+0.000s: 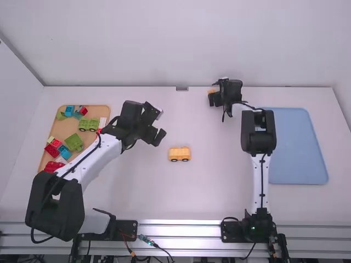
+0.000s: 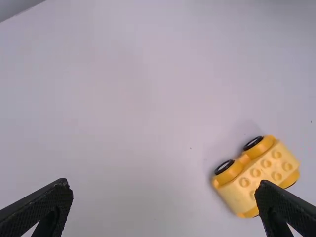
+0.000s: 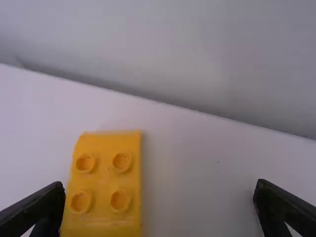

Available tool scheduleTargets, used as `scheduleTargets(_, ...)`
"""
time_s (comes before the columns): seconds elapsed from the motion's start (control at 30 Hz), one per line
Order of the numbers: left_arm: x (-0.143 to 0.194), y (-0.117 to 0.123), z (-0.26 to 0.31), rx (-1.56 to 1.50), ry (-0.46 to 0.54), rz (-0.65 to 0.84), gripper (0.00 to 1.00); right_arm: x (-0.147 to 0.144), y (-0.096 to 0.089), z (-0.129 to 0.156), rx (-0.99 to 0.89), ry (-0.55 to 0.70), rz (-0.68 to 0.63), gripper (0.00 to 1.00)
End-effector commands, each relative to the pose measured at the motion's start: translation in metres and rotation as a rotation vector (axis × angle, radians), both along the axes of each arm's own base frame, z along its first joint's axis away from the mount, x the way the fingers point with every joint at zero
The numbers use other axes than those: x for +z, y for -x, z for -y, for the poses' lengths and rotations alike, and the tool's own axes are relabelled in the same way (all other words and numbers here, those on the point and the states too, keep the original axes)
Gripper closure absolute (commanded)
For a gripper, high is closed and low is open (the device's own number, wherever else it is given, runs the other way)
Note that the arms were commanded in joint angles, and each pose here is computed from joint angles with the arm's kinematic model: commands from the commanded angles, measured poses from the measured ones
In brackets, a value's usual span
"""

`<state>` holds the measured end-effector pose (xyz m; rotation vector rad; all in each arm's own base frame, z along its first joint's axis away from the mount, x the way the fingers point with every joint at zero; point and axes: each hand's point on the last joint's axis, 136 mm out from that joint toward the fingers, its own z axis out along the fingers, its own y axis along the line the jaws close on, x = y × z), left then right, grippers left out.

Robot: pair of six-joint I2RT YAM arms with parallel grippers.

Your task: Assemble lego blocks to make yellow taxi

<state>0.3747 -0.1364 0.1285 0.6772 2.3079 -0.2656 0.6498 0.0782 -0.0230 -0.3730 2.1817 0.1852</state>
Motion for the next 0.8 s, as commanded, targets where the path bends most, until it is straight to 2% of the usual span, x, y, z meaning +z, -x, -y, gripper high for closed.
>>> scheduleTargets(0.0, 0.005, 0.002, 0.002, -0.005, 0.014, 0.004, 0.01, -0.007, -0.005, -0.003, 0.015, 0.012, -0.002, 0.01)
scheduleTargets(0.1, 0.004, 0.003, 0.002, -0.005, 0.012, 0.000, 0.01, -0.006, -0.007, -0.002, 0.011, 0.008, -0.002, 0.01)
scheduleTargets(0.17, 0.003, 0.003, 0.002, -0.004, 0.011, -0.005, 0.01, -0.009, -0.006, -0.002, -0.001, -0.008, -0.013, 0.10)
scheduleTargets(0.2, 0.003, 0.004, 0.002, -0.004, 0.010, -0.007, 0.01, -0.009, -0.005, -0.003, -0.001, -0.009, -0.014, 0.11)
scheduleTargets(0.23, 0.002, 0.005, 0.001, -0.002, 0.007, -0.012, 0.01, -0.011, -0.004, -0.005, 0.005, -0.010, -0.018, 0.19)
scheduleTargets(0.33, 0.000, 0.007, 0.001, -0.003, 0.004, -0.023, 0.01, -0.013, -0.003, -0.002, 0.000, -0.010, -0.029, 0.34)
scheduleTargets(0.43, 0.000, 0.006, 0.001, -0.002, 0.004, -0.022, 0.01, -0.015, 0.000, -0.004, 0.011, -0.008, -0.040, 0.46)
scheduleTargets(0.5, 0.001, 0.006, 0.001, -0.003, 0.005, -0.018, 0.01, -0.018, 0.002, -0.003, 0.010, -0.008, -0.053, 0.47)
scheduleTargets(0.53, 0.001, 0.006, 0.001, -0.002, 0.005, -0.017, 0.01, -0.020, 0.003, -0.003, 0.012, -0.007, -0.063, 0.51)
scheduleTargets(0.57, 0.001, 0.006, 0.001, -0.003, 0.005, -0.018, 0.01, -0.021, 0.005, -0.004, 0.013, -0.008, -0.071, 0.65)
scheduleTargets(0.63, 0.001, 0.006, 0.001, -0.003, 0.005, -0.021, 0.01, -0.022, 0.007, -0.006, 0.020, -0.017, -0.081, 0.79)
scheduleTargets(0.77, -0.001, 0.008, 0.000, -0.003, 0.002, -0.028, 0.01, -0.025, 0.011, -0.008, 0.034, -0.029, -0.106, 0.88)
